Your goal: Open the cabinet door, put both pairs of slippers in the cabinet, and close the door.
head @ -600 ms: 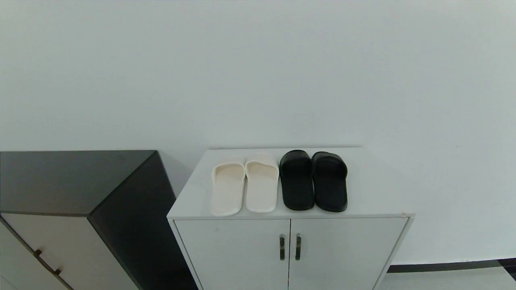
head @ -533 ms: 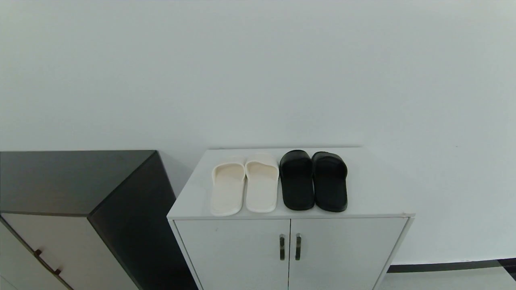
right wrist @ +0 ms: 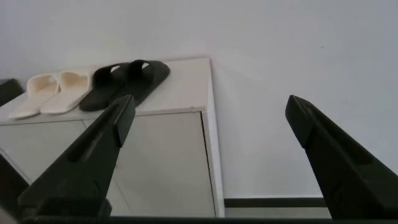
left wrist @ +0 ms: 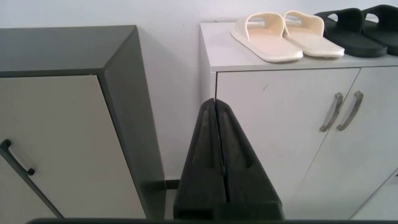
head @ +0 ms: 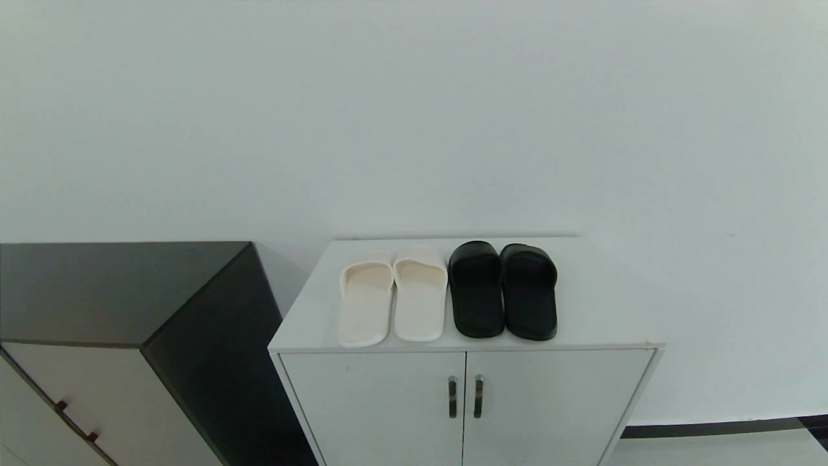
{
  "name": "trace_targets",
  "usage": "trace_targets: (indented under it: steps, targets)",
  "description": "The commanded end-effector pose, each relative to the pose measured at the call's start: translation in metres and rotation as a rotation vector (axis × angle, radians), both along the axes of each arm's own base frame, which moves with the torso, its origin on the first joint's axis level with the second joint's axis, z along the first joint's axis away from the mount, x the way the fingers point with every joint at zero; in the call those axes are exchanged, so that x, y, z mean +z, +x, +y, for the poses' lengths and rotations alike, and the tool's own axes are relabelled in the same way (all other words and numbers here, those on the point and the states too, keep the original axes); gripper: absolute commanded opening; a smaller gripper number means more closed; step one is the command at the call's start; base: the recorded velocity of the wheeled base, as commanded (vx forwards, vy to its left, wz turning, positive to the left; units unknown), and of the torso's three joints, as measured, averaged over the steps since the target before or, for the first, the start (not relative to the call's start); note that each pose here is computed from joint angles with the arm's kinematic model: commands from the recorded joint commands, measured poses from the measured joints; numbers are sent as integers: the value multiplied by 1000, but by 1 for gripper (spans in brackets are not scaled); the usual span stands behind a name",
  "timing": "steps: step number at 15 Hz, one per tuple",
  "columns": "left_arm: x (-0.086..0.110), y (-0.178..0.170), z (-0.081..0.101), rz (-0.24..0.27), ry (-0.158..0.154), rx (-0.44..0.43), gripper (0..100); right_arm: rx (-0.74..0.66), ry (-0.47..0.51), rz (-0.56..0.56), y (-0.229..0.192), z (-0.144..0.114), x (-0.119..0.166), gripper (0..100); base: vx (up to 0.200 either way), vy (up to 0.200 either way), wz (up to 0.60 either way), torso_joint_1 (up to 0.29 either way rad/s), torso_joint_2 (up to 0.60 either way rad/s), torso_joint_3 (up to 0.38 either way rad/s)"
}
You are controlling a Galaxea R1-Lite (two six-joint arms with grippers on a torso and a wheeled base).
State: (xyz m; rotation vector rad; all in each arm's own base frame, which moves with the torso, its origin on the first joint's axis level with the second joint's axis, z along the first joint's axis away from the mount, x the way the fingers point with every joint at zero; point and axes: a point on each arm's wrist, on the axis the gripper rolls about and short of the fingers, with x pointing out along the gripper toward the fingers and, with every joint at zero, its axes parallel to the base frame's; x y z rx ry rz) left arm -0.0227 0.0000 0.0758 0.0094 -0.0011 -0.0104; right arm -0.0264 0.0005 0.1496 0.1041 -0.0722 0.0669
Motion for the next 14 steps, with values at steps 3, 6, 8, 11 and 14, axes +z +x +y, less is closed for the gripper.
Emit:
trace_targets:
  steps: [3, 6, 8, 11, 14]
  targets:
    - [0, 0, 0, 0, 0, 0, 0, 311, 0, 309, 105, 20, 48, 100, 0, 0, 0, 0, 0, 0]
    - [0, 0, 0, 0, 0, -2, 0, 387, 40, 365, 139, 64, 61, 100, 0, 0, 0, 0, 0, 0]
    - [0, 0, 0, 0, 0, -2, 0, 420, 55, 389, 151, 103, 72, 100, 0, 0, 0, 0, 0, 0]
    - [0, 0, 0, 0, 0, -2, 0, 398, 45, 415, 177, 149, 79, 100, 0, 0, 0, 0, 0, 0]
    - [0, 0, 0, 0, 0, -2, 0, 281, 0, 435, 212, 185, 71, 100, 0, 0, 0, 0, 0, 0]
